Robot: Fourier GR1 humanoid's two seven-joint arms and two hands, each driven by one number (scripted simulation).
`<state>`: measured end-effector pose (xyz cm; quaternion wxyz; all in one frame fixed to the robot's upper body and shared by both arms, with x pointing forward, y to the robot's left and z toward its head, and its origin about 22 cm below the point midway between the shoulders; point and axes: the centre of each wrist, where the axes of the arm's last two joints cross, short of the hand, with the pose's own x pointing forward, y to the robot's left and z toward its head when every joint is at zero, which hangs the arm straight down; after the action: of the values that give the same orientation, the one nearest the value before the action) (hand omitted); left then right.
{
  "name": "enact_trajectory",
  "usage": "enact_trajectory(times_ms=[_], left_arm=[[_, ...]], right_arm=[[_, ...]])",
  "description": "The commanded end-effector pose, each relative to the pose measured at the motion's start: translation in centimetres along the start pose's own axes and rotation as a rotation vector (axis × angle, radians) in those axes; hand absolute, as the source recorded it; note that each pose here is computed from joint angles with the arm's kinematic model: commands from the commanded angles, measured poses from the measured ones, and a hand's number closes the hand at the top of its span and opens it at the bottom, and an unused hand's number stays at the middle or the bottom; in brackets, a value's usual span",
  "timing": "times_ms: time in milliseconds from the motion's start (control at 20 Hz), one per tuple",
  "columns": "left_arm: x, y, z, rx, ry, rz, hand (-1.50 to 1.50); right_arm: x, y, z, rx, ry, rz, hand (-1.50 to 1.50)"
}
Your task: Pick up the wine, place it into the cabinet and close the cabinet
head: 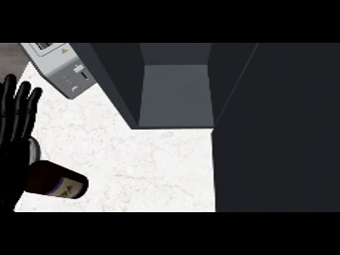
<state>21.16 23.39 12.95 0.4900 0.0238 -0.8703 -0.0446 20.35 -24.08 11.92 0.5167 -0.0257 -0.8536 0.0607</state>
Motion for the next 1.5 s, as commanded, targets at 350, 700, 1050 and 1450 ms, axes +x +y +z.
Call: enact_trajectory(times_ms=[350, 700, 1050, 1450], left_arm=[[-1.8, 3.9, -0.3, 0.031, 0.242, 0.305, -1.50], [1.0, 4.8, -1.7, 0.031, 0.299, 0.366, -1.50], [2.4, 3.9, -3.6, 0.063, 0.305, 0.377, -1.50], [1.8, 1.5, -2.2, 0.069, 0.288, 0.357, -1.50]], right_arm=[[1.8, 1.7, 2.8, 0.164, 0.082, -0.143, -1.50], [3.5, 0.0, 2.7, 0.189, 0.108, -0.201, -1.50], [4.0, -2.4, 2.1, 0.164, 0.104, -0.183, -1.50], [5.8, -0.3, 2.8, 0.192, 0.106, -0.187, -1.50]])
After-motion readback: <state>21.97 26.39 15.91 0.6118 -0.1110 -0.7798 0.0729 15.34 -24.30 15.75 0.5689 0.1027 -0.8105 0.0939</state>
